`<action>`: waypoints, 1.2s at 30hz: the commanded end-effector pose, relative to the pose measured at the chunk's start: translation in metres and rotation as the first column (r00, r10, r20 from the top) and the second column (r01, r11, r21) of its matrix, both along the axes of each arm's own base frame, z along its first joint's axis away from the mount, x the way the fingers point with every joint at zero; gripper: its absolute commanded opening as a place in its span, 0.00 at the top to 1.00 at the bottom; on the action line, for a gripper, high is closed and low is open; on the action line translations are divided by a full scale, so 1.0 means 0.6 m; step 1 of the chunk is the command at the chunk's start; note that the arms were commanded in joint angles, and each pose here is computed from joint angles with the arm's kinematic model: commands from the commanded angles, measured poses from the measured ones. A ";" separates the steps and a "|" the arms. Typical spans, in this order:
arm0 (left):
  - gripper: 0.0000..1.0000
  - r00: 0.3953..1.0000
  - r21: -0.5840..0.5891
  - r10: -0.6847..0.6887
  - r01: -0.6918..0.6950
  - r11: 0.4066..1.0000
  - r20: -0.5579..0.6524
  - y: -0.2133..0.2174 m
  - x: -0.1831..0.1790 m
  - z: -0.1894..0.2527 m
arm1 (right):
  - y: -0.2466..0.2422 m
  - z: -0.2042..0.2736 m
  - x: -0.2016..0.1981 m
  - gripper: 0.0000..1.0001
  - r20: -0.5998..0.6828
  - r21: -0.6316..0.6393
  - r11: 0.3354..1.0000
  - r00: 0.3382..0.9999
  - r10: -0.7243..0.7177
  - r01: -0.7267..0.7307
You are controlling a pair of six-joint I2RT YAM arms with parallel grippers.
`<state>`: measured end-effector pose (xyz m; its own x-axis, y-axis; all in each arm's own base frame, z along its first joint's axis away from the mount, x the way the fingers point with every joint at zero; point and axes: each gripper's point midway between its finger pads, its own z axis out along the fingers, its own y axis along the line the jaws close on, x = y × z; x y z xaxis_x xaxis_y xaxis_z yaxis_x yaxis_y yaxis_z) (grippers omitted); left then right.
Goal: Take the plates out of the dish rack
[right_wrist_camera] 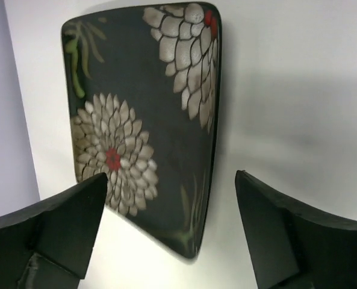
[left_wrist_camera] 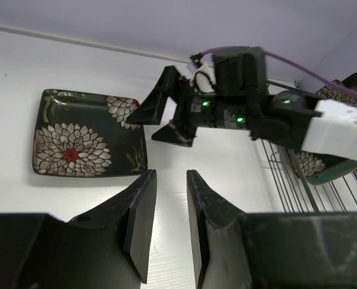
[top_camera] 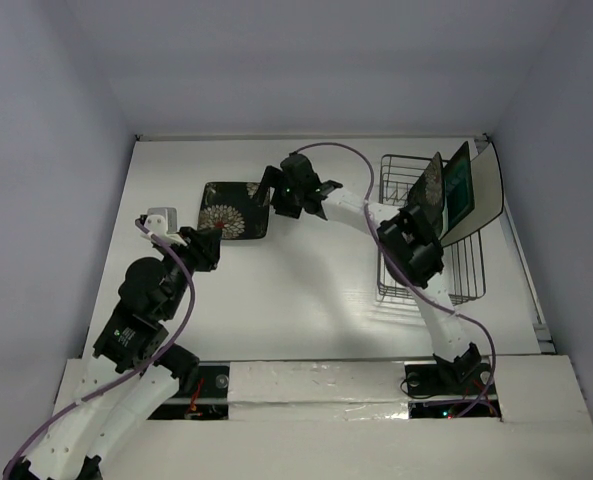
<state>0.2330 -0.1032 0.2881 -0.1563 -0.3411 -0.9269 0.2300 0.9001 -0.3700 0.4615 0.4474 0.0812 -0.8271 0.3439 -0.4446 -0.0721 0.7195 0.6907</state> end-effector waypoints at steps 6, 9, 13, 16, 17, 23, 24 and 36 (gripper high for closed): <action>0.76 0.999 -0.025 -0.005 0.006 1.000 0.044 -0.001 -0.001 0.019 | -0.194 0.223 -0.008 0.58 0.306 -0.145 0.985 0.951 -0.041 0.089; 0.75 0.998 -0.032 -0.004 0.006 0.999 0.055 0.000 -0.004 0.022 | -0.346 0.306 -0.027 1.00 0.408 -0.273 0.925 0.903 -0.136 0.263; 0.74 0.998 -0.039 -0.004 0.006 0.999 0.063 0.001 -0.005 0.027 | -0.530 0.336 -0.096 1.00 0.411 -0.484 0.773 0.886 -0.213 0.410; 0.73 0.997 -0.049 -0.003 0.007 0.999 0.078 0.003 -0.010 0.034 | -0.622 0.345 -0.142 0.94 0.403 -0.612 0.634 0.876 -0.265 0.473; 0.73 0.997 -0.051 -0.003 0.007 0.999 0.082 0.004 -0.011 0.035 | -0.648 0.362 -0.152 0.88 0.426 -0.622 0.592 0.856 -0.294 0.513; 0.71 0.996 -0.059 -0.002 0.008 0.998 0.092 0.008 -0.018 0.037 | -0.726 0.358 -0.175 0.42 0.369 -0.720 0.481 0.863 -0.345 0.500; 0.71 0.996 -0.058 -0.002 0.008 0.998 0.090 0.008 -0.018 0.037 | -0.722 0.354 -0.172 0.41 0.354 -0.731 0.489 0.877 -0.326 0.477; 0.70 0.995 -0.062 -0.002 0.008 0.998 0.100 0.010 -0.020 0.041 | -0.750 0.251 -0.106 0.54 0.210 -0.850 0.396 0.913 -0.351 0.348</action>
